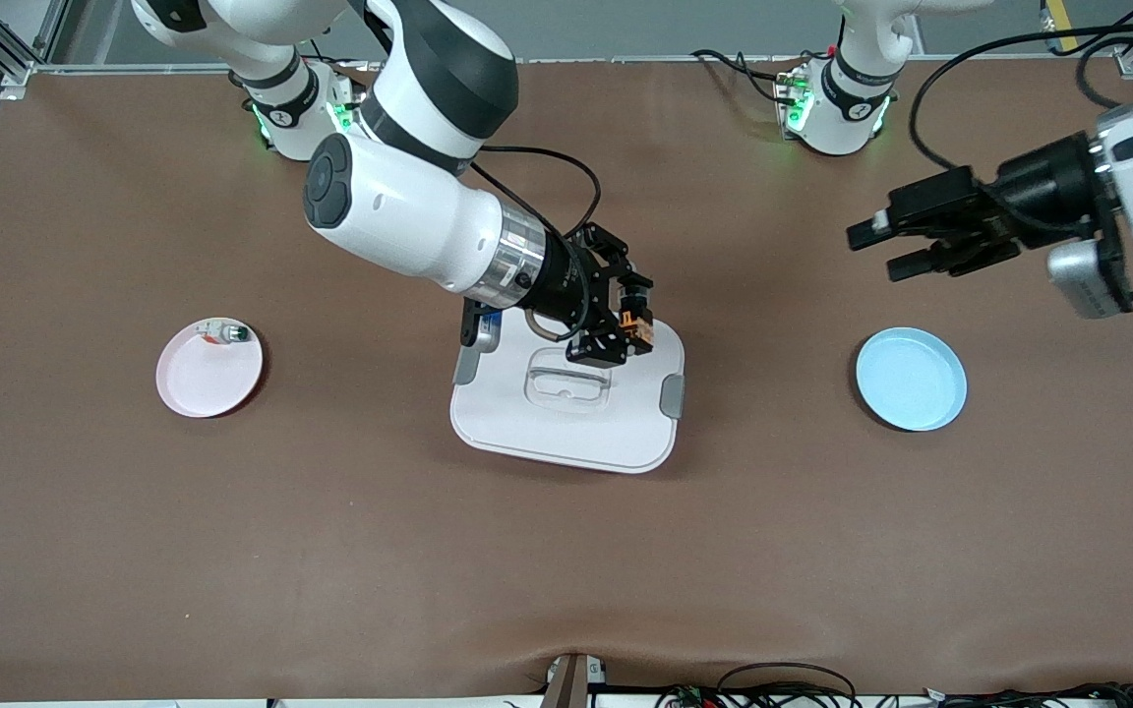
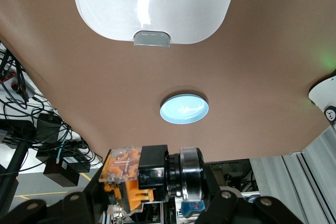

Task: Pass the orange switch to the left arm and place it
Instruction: 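Hold the switch above the box while the left gripper reaches toward it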

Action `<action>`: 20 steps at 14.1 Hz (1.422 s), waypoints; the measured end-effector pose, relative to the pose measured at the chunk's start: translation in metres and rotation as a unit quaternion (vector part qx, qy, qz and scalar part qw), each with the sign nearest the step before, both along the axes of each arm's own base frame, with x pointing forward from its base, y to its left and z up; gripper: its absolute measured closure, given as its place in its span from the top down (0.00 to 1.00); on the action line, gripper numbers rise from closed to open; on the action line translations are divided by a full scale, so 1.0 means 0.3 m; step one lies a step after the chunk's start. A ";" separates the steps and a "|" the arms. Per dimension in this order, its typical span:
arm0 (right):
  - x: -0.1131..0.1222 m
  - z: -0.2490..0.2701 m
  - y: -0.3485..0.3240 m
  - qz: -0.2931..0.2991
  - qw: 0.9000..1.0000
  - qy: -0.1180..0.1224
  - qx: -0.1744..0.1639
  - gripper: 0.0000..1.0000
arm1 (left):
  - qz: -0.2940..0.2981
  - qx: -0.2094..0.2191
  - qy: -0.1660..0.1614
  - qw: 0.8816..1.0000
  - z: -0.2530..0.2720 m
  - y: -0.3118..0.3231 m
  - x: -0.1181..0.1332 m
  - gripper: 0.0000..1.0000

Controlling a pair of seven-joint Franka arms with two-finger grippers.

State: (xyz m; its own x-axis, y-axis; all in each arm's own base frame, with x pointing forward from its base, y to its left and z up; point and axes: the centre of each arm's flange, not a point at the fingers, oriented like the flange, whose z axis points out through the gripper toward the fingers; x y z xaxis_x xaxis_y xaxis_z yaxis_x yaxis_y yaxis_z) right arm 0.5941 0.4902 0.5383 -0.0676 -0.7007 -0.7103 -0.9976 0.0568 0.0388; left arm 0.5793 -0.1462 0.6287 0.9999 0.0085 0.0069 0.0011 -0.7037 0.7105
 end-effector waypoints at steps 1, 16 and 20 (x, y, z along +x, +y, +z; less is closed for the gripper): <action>0.000 -0.003 0.005 -0.001 1.000 0.000 0.001 0.73 | -0.003 -0.001 -0.002 1.000 -0.022 -0.043 0.011 1.00; 0.003 -0.021 0.033 -0.012 1.000 -0.009 0.008 0.73 | -0.068 -0.026 -0.049 0.996 -0.298 -0.347 0.105 1.00; 0.002 -0.025 0.037 -0.012 1.000 -0.009 0.008 0.73 | -0.070 -0.032 -0.051 0.996 -0.334 -0.413 0.105 1.00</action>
